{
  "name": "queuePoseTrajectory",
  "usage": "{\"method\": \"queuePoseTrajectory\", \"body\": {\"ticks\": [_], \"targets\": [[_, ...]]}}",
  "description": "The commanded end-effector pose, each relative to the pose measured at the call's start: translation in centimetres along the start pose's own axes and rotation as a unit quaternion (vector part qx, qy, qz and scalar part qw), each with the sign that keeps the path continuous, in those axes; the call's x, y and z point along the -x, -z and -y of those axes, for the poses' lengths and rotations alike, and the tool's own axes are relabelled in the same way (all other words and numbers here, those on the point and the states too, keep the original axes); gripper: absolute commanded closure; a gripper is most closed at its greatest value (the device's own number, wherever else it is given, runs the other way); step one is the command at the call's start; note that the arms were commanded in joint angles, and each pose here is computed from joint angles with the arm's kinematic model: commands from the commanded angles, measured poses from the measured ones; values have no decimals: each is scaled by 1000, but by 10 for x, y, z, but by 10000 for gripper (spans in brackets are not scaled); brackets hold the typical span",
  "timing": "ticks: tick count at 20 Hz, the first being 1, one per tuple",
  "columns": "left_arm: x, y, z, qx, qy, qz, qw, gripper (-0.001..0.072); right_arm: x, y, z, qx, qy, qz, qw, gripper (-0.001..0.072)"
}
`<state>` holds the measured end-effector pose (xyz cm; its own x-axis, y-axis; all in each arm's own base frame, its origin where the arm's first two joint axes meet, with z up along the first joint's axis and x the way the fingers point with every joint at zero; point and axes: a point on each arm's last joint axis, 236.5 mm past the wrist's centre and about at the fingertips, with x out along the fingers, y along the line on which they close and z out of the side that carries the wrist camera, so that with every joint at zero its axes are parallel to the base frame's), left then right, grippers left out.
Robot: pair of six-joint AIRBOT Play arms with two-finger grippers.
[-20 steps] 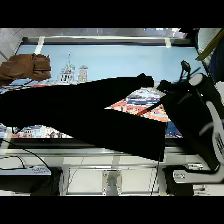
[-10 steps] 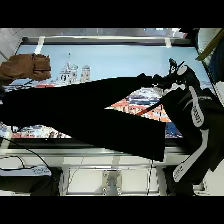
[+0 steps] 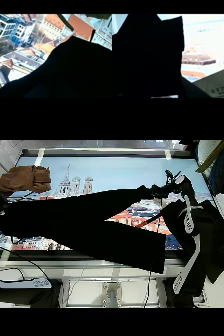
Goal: Fold the clothes and pants, and hang the long-sleeved shirts on hangers.
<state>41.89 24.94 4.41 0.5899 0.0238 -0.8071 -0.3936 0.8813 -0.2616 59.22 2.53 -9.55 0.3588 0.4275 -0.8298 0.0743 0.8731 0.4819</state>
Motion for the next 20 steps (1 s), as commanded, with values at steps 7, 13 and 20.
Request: {"method": "queuePoseTrajectory", "body": {"ticks": [7,13,20], "targets": [[48,-26,3,-11,-15,59,998,698,89,-13,-60,61,-26,27,997,708],[169,-60,-21,-4,-79,194,978,699,272,56,-131,166,24,13,986,707],[130,-58,-31,7,-71,167,983,699,265,61,-108,134,63,19,989,707]]}}
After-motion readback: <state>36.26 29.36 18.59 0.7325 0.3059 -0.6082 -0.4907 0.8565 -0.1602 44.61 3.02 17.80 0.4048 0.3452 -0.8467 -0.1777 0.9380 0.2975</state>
